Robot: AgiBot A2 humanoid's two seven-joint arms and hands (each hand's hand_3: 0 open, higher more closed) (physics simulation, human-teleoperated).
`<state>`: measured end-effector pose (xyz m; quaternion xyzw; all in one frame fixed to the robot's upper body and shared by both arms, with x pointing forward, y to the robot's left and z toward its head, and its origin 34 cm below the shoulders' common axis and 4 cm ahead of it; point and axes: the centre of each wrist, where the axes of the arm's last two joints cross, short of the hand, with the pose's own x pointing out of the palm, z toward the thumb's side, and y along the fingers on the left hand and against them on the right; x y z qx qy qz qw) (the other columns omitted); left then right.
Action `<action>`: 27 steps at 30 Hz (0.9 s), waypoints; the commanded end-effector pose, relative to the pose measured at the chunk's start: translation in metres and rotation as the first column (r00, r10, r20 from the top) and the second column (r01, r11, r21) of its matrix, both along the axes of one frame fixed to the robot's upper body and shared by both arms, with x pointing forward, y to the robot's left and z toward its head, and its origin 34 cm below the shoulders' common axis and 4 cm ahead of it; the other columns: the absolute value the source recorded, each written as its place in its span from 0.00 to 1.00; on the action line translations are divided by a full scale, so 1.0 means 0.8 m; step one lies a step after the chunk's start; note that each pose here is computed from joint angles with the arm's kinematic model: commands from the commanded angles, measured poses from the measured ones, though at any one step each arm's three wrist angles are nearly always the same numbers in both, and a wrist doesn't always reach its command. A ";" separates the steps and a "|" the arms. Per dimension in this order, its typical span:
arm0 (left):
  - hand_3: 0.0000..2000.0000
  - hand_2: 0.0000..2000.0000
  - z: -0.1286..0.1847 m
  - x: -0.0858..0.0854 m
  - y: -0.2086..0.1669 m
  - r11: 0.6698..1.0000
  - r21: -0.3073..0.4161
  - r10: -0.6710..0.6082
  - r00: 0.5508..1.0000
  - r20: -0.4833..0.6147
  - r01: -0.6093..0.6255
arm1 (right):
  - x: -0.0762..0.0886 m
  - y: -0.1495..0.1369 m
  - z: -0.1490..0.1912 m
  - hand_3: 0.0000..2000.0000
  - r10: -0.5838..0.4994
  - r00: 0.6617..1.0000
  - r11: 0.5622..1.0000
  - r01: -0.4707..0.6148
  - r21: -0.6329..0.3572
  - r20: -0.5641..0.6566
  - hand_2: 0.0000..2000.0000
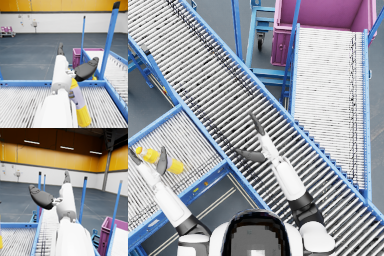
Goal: Pick up the oil and place it on the left assembly line, put the cola on the right, and keep Sprite still
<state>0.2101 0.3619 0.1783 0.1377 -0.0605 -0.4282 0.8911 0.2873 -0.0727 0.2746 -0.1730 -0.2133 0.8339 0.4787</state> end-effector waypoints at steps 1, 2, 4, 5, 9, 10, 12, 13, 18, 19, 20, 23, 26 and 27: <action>0.00 0.00 0.068 0.006 -0.034 0.981 0.168 -0.118 0.983 0.142 0.093 | 0.008 -0.035 0.021 0.00 -0.093 0.995 0.992 0.090 0.086 0.032 0.00; 0.00 0.00 0.081 0.006 -0.042 0.973 0.204 -0.146 0.975 0.166 0.111 | 0.009 -0.041 0.021 0.00 -0.109 0.994 0.990 0.106 0.096 0.028 0.00; 0.00 0.00 0.103 0.008 -0.056 0.950 0.275 -0.206 0.957 0.202 0.147 | 0.013 -0.053 0.021 0.00 -0.143 0.989 0.983 0.140 0.118 0.019 0.00; 0.00 0.00 0.106 0.011 -0.062 0.943 0.288 -0.229 0.953 0.199 0.166 | 0.013 -0.060 0.024 0.00 -0.159 0.987 0.979 0.155 0.133 0.022 0.00; 0.00 0.00 0.113 0.035 -0.095 0.893 0.345 -0.361 0.918 0.166 0.288 | 0.016 -0.089 0.034 0.00 -0.235 0.972 0.955 0.225 0.195 0.029 0.00; 0.00 0.00 0.115 0.041 -0.102 0.879 0.359 -0.389 0.907 0.159 0.314 | 0.016 -0.094 0.036 0.00 -0.247 0.968 0.950 0.236 0.206 0.032 0.00; 0.00 0.00 0.121 0.051 -0.119 0.849 0.386 -0.443 0.884 0.151 0.360 | 0.015 -0.107 0.039 0.00 -0.278 0.960 0.937 0.263 0.230 0.034 0.00; 0.00 0.00 0.127 0.066 -0.141 0.811 0.409 -0.507 0.851 0.136 0.418 | 0.013 -0.124 0.039 0.00 -0.321 0.947 0.917 0.303 0.259 0.030 0.00; 0.00 0.00 0.133 0.078 -0.162 0.786 0.412 -0.555 0.819 0.142 0.462 | 0.016 -0.142 0.036 0.00 -0.364 0.931 0.894 0.347 0.282 0.006 0.00; 0.00 0.00 0.136 0.080 -0.167 0.778 0.417 -0.567 0.811 0.145 0.470 | 0.015 -0.130 0.031 0.00 -0.336 0.942 0.909 0.324 0.261 0.002 0.00; 0.00 0.00 0.135 0.081 -0.172 0.770 0.417 -0.579 0.804 0.139 0.482 | 0.017 -0.143 0.036 0.00 -0.367 0.930 0.893 0.351 0.283 0.003 0.00; 0.00 0.00 0.128 0.079 -0.168 0.781 0.403 -0.566 0.814 0.132 0.477 | 0.017 -0.140 0.030 0.00 -0.359 0.933 0.897 0.347 0.274 -0.008 0.00; 0.00 0.00 0.124 0.079 -0.171 0.777 0.387 -0.579 0.806 0.125 0.497 | 0.015 -0.141 0.024 0.00 -0.351 0.936 0.901 0.344 0.264 -0.021 0.00; 0.00 0.00 0.122 0.078 -0.171 0.775 0.374 -0.585 0.801 0.123 0.509 | 0.014 -0.142 0.021 0.00 -0.344 0.939 0.905 0.339 0.256 -0.027 0.00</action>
